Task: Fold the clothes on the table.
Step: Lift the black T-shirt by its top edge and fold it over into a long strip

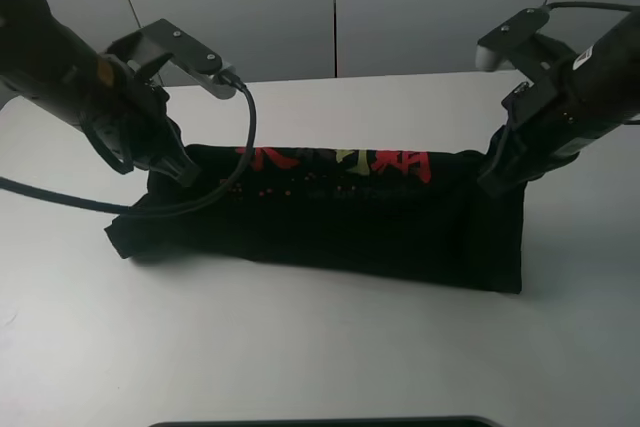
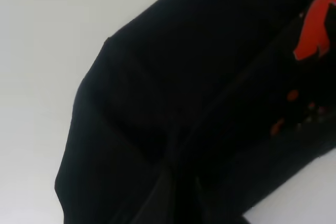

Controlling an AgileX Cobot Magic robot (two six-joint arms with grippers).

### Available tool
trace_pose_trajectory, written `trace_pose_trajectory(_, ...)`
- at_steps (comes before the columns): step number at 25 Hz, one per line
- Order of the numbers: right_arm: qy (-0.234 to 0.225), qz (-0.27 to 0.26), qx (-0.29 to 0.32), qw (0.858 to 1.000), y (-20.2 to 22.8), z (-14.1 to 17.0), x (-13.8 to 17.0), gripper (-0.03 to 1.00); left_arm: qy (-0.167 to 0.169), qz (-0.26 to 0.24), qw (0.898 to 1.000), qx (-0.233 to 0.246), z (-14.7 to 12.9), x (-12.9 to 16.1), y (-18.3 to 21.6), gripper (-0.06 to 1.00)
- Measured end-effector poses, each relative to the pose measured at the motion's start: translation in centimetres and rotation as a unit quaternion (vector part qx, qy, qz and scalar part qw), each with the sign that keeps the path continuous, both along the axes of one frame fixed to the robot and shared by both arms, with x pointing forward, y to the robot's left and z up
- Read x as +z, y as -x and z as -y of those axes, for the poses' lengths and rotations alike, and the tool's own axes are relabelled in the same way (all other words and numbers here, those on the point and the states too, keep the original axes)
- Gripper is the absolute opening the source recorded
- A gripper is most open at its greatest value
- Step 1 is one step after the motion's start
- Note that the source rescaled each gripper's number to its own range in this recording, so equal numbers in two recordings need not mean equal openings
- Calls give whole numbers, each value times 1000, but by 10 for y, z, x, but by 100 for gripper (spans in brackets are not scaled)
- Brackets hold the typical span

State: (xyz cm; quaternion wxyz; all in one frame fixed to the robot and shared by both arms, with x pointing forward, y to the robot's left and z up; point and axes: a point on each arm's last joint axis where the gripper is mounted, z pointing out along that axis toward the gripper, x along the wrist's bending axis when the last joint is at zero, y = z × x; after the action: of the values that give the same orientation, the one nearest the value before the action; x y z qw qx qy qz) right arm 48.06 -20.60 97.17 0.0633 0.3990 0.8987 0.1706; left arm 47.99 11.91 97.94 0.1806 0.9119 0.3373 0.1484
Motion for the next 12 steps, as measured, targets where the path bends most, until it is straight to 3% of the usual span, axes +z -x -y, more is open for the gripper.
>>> trace_pose_trajectory(8,20,2,-35,999,-23,-2,-38,0,6,7,1000,27,11,-42,-21,2)
trace_pose_trajectory(10,25,6,-46,999,-27,-1,-46,3,19,5,999,50,9,-49,-27,12)
trace_pose_trajectory(12,24,16,-63,998,-31,-1,-49,13,29,9,998,60,8,-51,-31,26)
